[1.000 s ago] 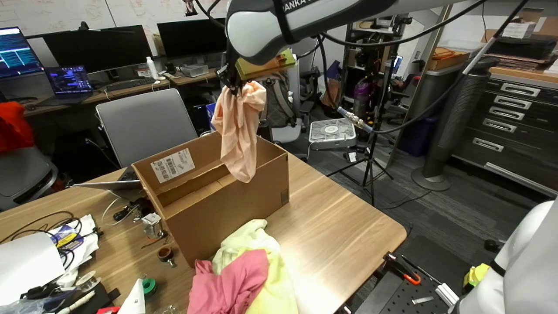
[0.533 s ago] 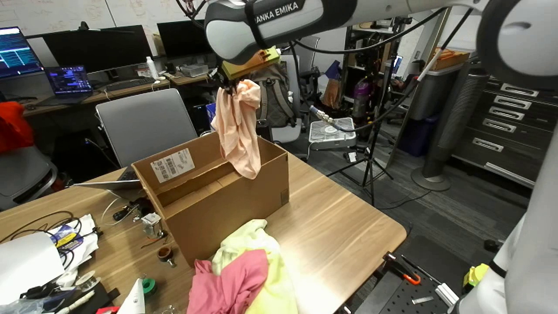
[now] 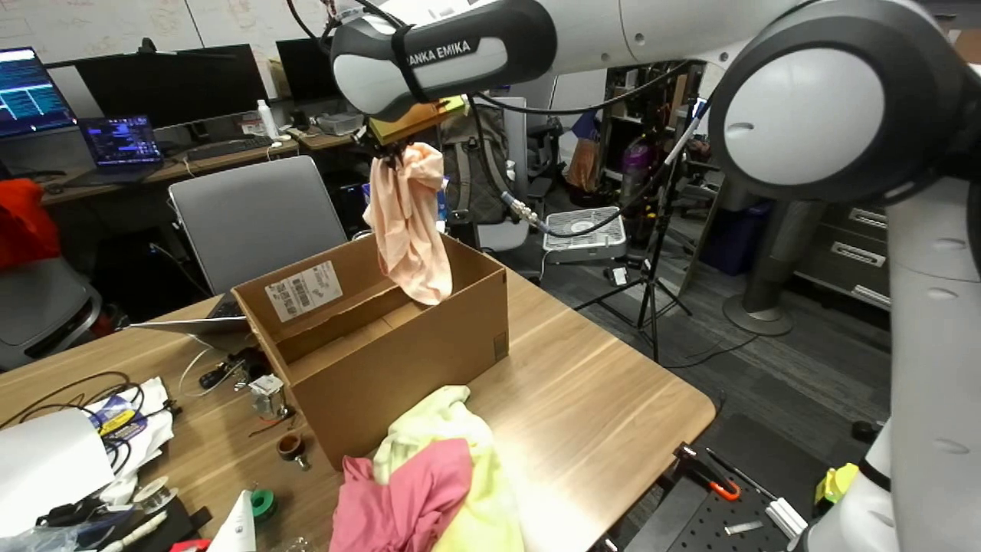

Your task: Pick up the clothes from the table and put them in the box

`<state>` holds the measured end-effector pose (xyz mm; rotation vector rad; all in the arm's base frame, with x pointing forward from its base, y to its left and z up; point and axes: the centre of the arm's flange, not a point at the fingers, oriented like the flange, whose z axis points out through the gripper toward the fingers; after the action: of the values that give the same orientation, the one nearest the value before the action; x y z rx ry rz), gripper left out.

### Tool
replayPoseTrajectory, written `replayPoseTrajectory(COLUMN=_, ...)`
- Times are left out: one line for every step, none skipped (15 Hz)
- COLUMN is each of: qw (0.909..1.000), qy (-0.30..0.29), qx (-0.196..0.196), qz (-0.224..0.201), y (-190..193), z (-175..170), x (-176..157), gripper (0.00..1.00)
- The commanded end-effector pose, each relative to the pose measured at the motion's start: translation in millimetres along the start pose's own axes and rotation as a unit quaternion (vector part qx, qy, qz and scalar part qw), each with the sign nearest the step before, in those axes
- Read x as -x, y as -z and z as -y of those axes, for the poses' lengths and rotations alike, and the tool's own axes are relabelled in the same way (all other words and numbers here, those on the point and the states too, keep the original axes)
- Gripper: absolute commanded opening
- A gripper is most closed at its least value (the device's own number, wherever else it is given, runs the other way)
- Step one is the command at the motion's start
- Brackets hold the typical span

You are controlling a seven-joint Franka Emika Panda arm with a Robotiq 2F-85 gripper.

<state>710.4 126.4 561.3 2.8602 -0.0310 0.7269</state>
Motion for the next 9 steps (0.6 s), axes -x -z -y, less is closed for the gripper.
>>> replayPoseTrajectory(qw=0.9998, qy=-0.002, qx=0.01, qz=-0.014, y=7.5, z=11.6, x=-34.3, gripper=0.02)
replayPoseTrajectory(qw=0.9998, qy=0.0, qx=0.012, qz=-0.015, y=5.6, z=13.9, x=-35.5, gripper=0.02)
replayPoseTrajectory(qw=0.9998, qy=0.001, qx=0.013, qz=-0.015, y=4.5, z=15.3, x=-36.7, gripper=0.02)
replayPoseTrajectory(qw=0.9998, qy=0.001, qx=0.014, qz=-0.014, y=2.8, z=16.4, x=-38.3, gripper=0.02)
replayPoseTrajectory(qw=0.9998, qy=0.004, qx=0.014, qz=-0.011, y=0.5, z=17.4, x=-38.8, gripper=0.34)
replayPoseTrajectory(qw=0.9998, qy=0.004, qx=0.017, qz=-0.008, y=-1.0, z=17.4, x=-39.8, gripper=0.36)
replayPoseTrajectory(qw=0.9998, qy=0.003, qx=0.018, qz=-0.007, y=-3.9, z=18.0, x=-39.7, gripper=0.42)
replayPoseTrajectory(qw=0.9998, qy=0.004, qx=0.02, qz=-0.004, y=-5.4, z=17.2, x=-40.0, gripper=0.49)
replayPoseTrajectory(qw=0.9998, qy=0.002, qx=0.02, qz=-0.001, y=-6.6, z=15.6, x=-40.9, gripper=0.58)
